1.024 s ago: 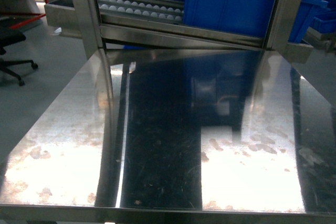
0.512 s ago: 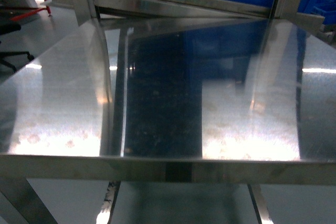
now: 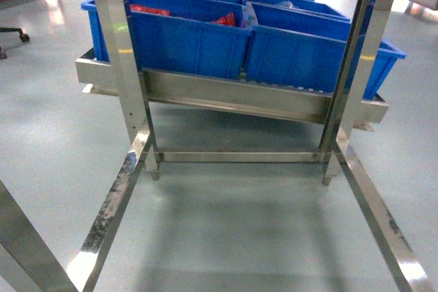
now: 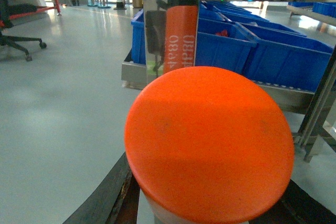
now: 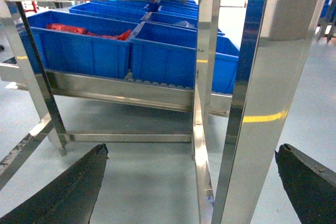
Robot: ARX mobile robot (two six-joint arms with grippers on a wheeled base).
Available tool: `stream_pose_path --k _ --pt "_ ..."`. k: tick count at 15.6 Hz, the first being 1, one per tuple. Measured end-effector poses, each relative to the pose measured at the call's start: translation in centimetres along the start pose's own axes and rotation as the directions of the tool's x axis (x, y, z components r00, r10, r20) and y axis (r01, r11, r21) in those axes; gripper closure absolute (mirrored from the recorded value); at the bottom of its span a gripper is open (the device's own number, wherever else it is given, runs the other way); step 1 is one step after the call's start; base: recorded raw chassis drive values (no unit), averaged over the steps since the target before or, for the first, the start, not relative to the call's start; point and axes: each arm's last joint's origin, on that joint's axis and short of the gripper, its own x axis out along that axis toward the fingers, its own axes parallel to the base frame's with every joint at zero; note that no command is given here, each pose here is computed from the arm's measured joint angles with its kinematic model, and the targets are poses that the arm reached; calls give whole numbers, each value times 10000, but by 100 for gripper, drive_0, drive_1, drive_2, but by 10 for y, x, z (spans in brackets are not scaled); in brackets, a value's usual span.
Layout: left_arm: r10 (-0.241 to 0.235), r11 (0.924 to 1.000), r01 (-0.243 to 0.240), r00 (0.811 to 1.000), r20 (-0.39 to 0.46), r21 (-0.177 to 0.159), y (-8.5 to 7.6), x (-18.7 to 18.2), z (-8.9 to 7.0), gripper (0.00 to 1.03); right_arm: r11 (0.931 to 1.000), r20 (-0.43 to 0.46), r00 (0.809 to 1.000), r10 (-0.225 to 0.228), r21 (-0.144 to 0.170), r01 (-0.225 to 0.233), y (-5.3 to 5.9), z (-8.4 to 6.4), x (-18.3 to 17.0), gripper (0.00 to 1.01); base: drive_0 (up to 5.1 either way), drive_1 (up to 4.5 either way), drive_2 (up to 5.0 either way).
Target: Pick capacitor and pack into box
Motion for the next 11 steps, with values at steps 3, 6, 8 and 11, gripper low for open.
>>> stream_pose_path --k 3,6,8,11 --pt "-19 10000 19 10000 0 11 0 0 0 59 10000 4 10000 -11 11 11 0 0 0 3 0 0 0" --pt "0 10000 0 10000 11 11 0 0 0 59 10000 4 10000 -4 8 4 0 0 0 3 0 0 0" --pt "8 10000 -8 10000 12 11 0 0 0 59 10000 19 10000 -8 11 8 0 0 0 3 0 0 0" --pt "4 10000 -4 10000 15 15 0 0 0 59 10000 15 10000 -8 11 8 0 0 0 3 0 0 0"
